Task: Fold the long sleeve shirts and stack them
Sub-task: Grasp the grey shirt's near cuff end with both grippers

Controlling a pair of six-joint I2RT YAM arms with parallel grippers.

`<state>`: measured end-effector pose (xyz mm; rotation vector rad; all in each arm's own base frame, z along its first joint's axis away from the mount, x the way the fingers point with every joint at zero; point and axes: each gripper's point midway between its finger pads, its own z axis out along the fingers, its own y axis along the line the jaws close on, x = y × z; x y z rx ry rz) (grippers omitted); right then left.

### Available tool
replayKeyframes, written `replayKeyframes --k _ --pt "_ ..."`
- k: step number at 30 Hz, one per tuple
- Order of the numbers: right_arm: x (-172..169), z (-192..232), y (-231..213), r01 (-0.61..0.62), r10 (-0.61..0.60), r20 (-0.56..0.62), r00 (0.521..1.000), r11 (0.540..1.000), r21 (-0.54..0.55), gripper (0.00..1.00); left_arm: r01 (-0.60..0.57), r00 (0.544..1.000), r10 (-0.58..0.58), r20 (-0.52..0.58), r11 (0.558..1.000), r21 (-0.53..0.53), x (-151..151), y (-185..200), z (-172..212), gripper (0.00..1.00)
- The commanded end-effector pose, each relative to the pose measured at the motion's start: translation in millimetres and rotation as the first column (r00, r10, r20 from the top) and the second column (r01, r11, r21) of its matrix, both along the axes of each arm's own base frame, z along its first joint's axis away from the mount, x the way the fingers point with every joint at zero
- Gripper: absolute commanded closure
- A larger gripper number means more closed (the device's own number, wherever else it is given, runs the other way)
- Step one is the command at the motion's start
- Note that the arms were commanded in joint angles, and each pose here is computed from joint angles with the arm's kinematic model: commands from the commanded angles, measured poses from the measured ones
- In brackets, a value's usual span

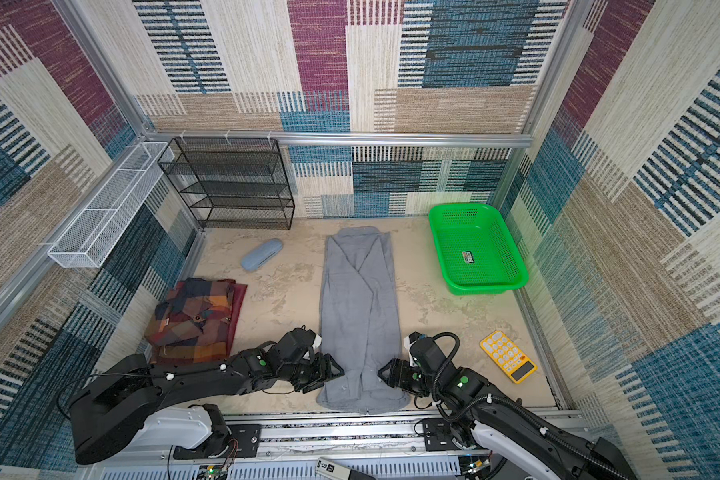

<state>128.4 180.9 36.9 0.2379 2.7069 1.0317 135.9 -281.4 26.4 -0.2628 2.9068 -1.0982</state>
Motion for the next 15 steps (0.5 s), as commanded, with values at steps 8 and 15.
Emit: replayKeyframes --k 8,15 --pt "-15.4 -20.4 5.3 -0.040 0.042 -0.070 0.997 0.999 0.025 0.41 -0.019 0.992 0.047 -0.116 0.973 0.229 -23.3 39.7 -43.5 0.62" --pt "-13.2 -20.9 5.0 -0.049 0.050 -0.041 0.998 0.999 0.022 0.52 -0.023 0.991 0.054 -0.125 0.972 0.232 -26.0 42.0 -47.9 0.76"
